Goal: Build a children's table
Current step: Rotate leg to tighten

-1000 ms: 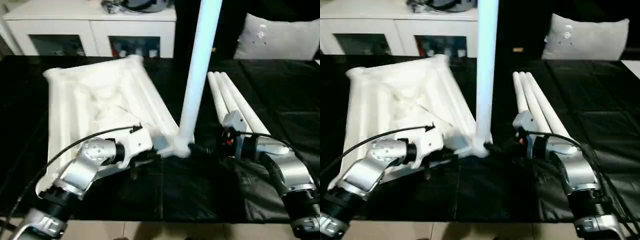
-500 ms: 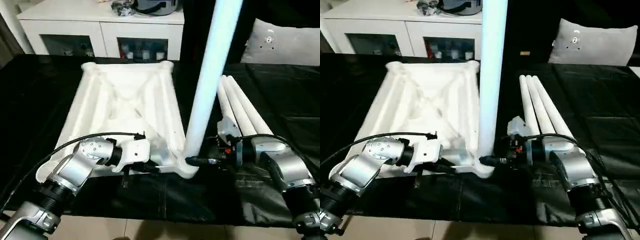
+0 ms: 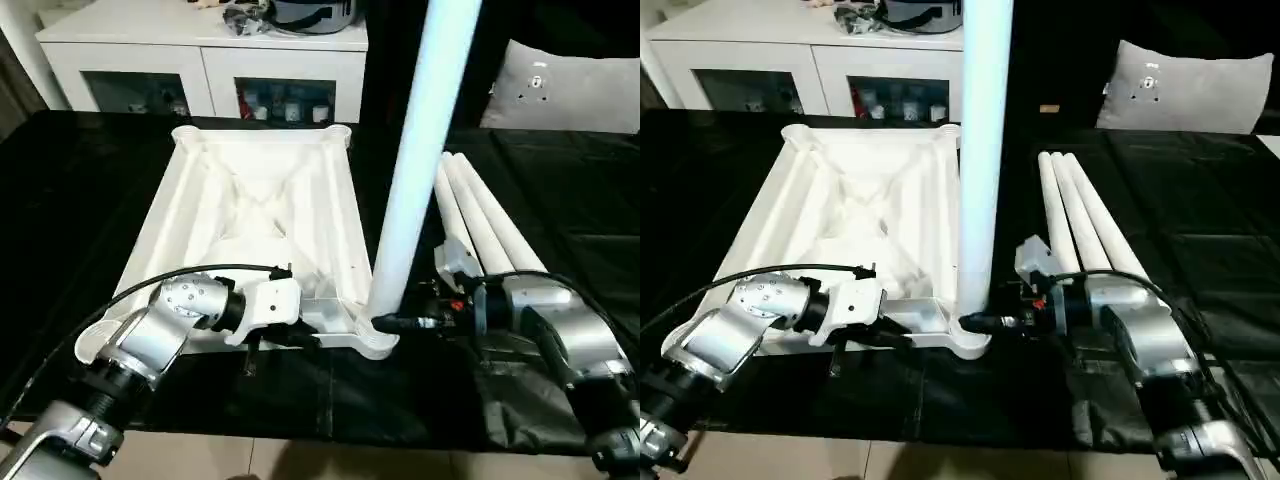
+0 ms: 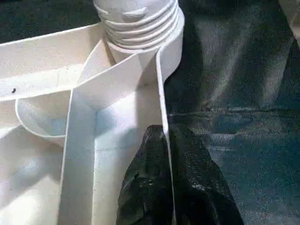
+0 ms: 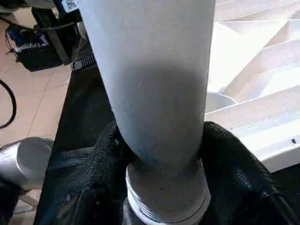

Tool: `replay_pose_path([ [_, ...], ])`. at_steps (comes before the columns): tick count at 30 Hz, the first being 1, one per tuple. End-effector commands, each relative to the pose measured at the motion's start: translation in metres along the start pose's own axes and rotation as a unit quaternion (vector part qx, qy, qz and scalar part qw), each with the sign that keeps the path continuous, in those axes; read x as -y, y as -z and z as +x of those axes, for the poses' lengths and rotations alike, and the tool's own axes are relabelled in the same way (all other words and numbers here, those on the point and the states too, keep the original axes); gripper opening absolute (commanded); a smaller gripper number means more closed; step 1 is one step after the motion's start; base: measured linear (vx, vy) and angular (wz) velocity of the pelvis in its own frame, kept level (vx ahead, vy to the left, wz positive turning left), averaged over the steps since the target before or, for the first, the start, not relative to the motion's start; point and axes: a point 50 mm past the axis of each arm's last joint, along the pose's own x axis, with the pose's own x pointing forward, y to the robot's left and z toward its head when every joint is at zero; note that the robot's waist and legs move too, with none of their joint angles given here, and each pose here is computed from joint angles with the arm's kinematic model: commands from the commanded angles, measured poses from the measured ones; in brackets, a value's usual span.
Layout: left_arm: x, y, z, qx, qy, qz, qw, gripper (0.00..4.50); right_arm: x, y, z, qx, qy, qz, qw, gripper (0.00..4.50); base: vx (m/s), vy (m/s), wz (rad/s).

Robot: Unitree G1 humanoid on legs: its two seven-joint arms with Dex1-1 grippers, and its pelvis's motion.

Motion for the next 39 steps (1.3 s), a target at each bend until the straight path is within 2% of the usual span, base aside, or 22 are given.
replay_pose_path([
  [1, 0.011, 0.003, 0.017, 0.005, 0.011, -0.045, 0.999, 0.00, -0.011, 0.004, 0.013, 0.018, -0.011, 0.029, 0.999, 1.94, 0.000, 0.000, 0.00],
  [4, 0.010, 0.000, 0.020, 0.014, -0.016, -0.073, 0.997, 0.00, -0.012, 0.010, 0.023, 0.018, 0.026, 0.041, 0.999, 1.94, 0.000, 0.000, 0.00],
  [6, 0.006, -0.005, 0.026, 0.026, -0.063, -0.105, 0.992, 0.00, -0.003, 0.016, 0.039, 0.019, 0.115, 0.058, 0.991, 1.94, 0.000, 0.000, 0.00],
  [8, -0.001, -0.015, 0.036, 0.046, -0.121, -0.155, 0.980, 0.00, 0.007, 0.018, 0.059, 0.036, 0.211, 0.095, 0.972, 1.93, -0.057, -0.003, -0.08],
  [11, -0.007, -0.022, 0.043, 0.060, -0.160, -0.188, 0.967, 0.00, 0.013, 0.018, 0.070, 0.043, 0.270, 0.118, 0.955, 1.93, -0.064, 0.020, -0.11],
  [12, -0.018, -0.031, 0.050, 0.073, -0.215, -0.210, 0.951, 0.00, 0.020, 0.017, 0.082, 0.055, 0.333, 0.148, 0.930, 1.93, -0.060, 0.038, -0.10],
  [14, -0.022, -0.034, 0.052, 0.077, -0.236, -0.219, 0.944, 0.00, 0.022, 0.016, 0.086, 0.059, 0.353, 0.159, 0.920, 1.93, 0.000, 0.000, 0.00],
  [15, -0.030, -0.039, 0.055, 0.082, -0.271, -0.226, 0.932, 0.00, 0.026, 0.013, 0.092, 0.059, 0.385, 0.153, 0.908, 1.93, 0.000, 0.000, 0.00],
  [17, -0.038, -0.042, 0.055, 0.084, -0.307, -0.228, 0.920, 0.00, 0.028, 0.010, 0.094, 0.068, 0.399, 0.145, 0.903, 1.93, -0.039, 0.013, -0.01],
  [19, -0.045, -0.047, 0.056, 0.084, -0.338, -0.232, 0.908, 0.00, 0.029, 0.005, 0.097, 0.095, 0.402, 0.157, 0.897, 2.49, 0.000, 0.000, 0.00],
  [21, -0.048, -0.050, 0.055, 0.075, -0.350, -0.231, 0.905, 0.00, 0.030, 0.001, 0.096, 0.107, 0.407, 0.149, 0.895, 2.63, 0.000, 0.000, 0.00],
  [23, -0.048, -0.048, 0.054, 0.068, -0.350, -0.229, 0.906, 0.00, 0.029, 0.000, 0.093, 0.112, 0.400, 0.139, 0.899, 2.75, 0.108, 0.014, -0.14],
  [24, -0.048, -0.044, 0.052, 0.059, -0.350, -0.225, 0.907, 0.00, 0.029, 0.000, 0.089, 0.115, 0.394, 0.122, 0.904, 3.01, 0.143, -0.032, -0.08],
  [26, -0.047, -0.039, 0.050, 0.048, -0.343, -0.214, 0.913, 0.00, 0.027, 0.000, 0.083, 0.114, 0.380, 0.104, 0.912, 3.08, 0.033, -0.058, -0.17],
  [27, -0.045, -0.032, 0.045, 0.041, -0.333, -0.205, 0.920, 0.00, 0.026, 0.000, 0.070, 0.119, 0.361, 0.081, 0.921, 3.13, 0.013, -0.047, -0.19],
  [30, -0.044, -0.027, 0.043, 0.037, -0.318, -0.195, 0.927, 0.00, 0.026, -0.001, 0.058, 0.119, 0.348, 0.057, 0.928, 3.42, 0.093, -0.024, -0.07],
  [31, -0.042, -0.025, 0.041, 0.034, -0.303, -0.185, 0.934, 0.00, 0.026, -0.002, 0.049, 0.114, 0.334, 0.041, 0.935, 3.50, 0.071, 0.013, -0.03],
  [32, -0.042, -0.025, 0.041, 0.034, -0.303, -0.185, 0.934, 0.00, 0.026, -0.002, 0.049, 0.114, 0.334, 0.041, 0.935, 3.59, 0.000, 0.000, 0.00],
  [34, -0.035, -0.017, 0.037, 0.022, -0.262, -0.166, 0.950, 0.00, 0.027, -0.008, 0.027, 0.099, 0.301, 0.001, 0.949, 3.77, 0.000, 0.000, 0.00],
  [39, -0.025, -0.004, 0.030, -0.007, -0.206, -0.138, 0.969, 0.00, 0.029, -0.018, 0.003, 0.064, 0.252, -0.049, 0.964, 4.16, -0.022, 0.006, -0.02],
])
